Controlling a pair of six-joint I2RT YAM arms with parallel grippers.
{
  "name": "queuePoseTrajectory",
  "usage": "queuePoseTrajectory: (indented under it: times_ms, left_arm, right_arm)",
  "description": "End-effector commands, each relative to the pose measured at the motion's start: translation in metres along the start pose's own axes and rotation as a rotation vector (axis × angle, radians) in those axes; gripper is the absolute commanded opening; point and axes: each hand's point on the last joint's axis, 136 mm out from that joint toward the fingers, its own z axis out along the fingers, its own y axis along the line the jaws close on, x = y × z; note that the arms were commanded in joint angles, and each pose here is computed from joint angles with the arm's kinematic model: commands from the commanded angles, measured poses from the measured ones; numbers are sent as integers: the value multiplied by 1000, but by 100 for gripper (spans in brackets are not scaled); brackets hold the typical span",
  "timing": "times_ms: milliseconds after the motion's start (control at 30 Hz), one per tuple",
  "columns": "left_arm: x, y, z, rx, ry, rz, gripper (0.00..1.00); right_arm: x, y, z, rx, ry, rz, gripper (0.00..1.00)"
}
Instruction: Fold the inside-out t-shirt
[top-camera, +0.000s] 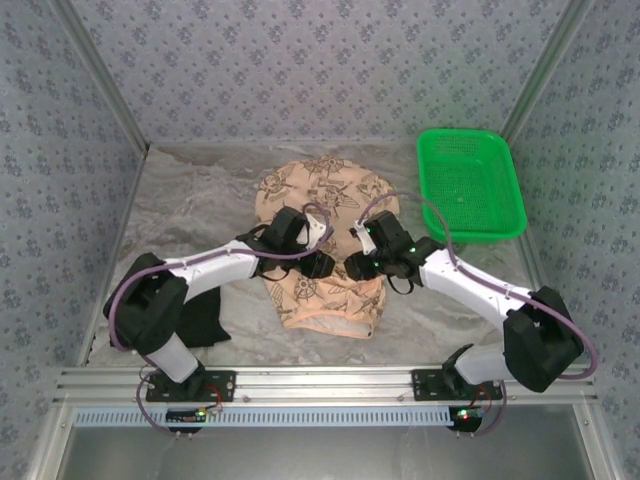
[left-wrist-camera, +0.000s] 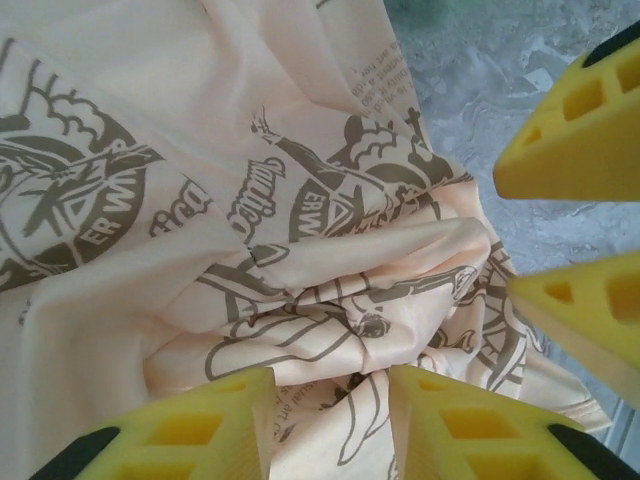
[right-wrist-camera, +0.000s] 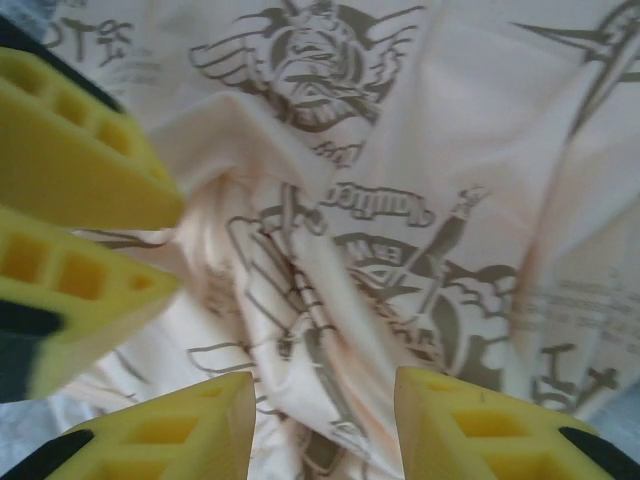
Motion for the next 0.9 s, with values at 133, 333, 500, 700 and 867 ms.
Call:
queuePoseTrajectory:
  times_ms: [133,333,500,700,867]
  left_arm:
    - [3,21,34,-18,24,-50,44]
    - [3,15,52,22,48,-43,37]
    - [-15,10,22,47,-24,-26,0]
    - [-17,27,-41,84,-148,-133,0]
    - [15,32,-38,158,-120,-215,4]
  right_arm:
    - [24,7,40,-75,137,83,41]
    - [25,1,56,-68,159,89,15]
    - [13,-1,31,-107,100,80,0]
    - [31,-38,10,-48,113,169,3]
    - [56,-28,21,-144,166,156,25]
